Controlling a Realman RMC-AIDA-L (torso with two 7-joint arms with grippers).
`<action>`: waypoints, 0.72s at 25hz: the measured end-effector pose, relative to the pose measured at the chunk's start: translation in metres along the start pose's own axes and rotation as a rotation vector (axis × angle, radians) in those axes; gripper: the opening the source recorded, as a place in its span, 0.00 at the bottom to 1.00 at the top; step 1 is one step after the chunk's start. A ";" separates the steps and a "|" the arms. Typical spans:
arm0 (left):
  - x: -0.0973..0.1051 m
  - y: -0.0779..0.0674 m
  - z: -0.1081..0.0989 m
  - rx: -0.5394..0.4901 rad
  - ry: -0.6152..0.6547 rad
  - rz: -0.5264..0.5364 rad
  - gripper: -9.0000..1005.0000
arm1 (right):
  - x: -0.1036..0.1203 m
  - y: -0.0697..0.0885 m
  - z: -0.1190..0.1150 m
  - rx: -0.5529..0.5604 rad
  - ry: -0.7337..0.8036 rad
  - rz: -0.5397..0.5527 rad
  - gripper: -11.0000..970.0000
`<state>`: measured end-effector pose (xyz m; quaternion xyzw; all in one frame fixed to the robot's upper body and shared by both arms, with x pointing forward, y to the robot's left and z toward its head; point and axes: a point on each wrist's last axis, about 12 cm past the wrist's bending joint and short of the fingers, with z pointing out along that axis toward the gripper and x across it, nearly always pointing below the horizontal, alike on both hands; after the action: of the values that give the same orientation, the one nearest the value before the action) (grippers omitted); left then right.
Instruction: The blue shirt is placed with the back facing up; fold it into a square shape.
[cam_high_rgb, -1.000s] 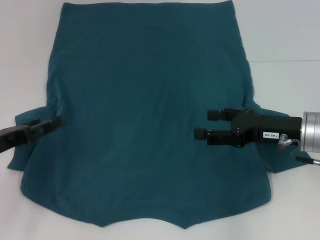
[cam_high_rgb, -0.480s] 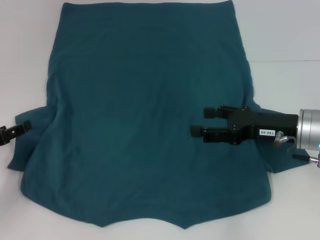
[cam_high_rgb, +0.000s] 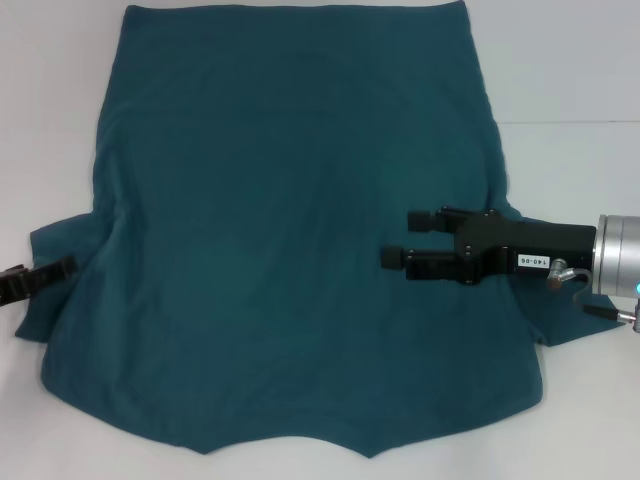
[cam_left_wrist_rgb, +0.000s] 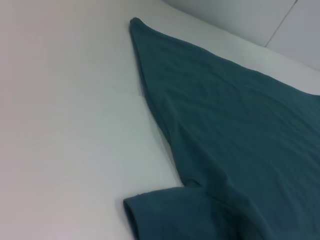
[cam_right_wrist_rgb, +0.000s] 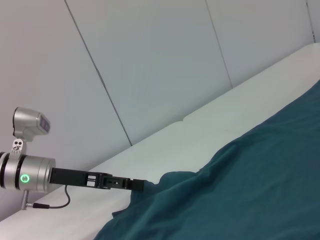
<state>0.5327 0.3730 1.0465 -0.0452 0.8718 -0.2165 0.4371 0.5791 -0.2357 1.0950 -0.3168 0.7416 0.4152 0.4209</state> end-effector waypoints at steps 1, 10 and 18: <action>0.000 -0.001 0.001 0.002 0.003 0.003 0.86 | 0.000 0.000 0.000 0.000 0.000 0.000 0.92; 0.000 -0.001 0.003 -0.013 0.004 0.018 0.86 | 0.000 0.000 0.000 -0.001 0.000 0.002 0.92; 0.000 -0.003 0.006 -0.017 0.024 0.034 0.71 | 0.002 0.001 0.000 -0.001 -0.001 0.007 0.92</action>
<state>0.5370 0.3685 1.0443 -0.0317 0.8794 -0.2021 0.4298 0.5778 -0.2357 1.0935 -0.3141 0.7424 0.4171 0.4197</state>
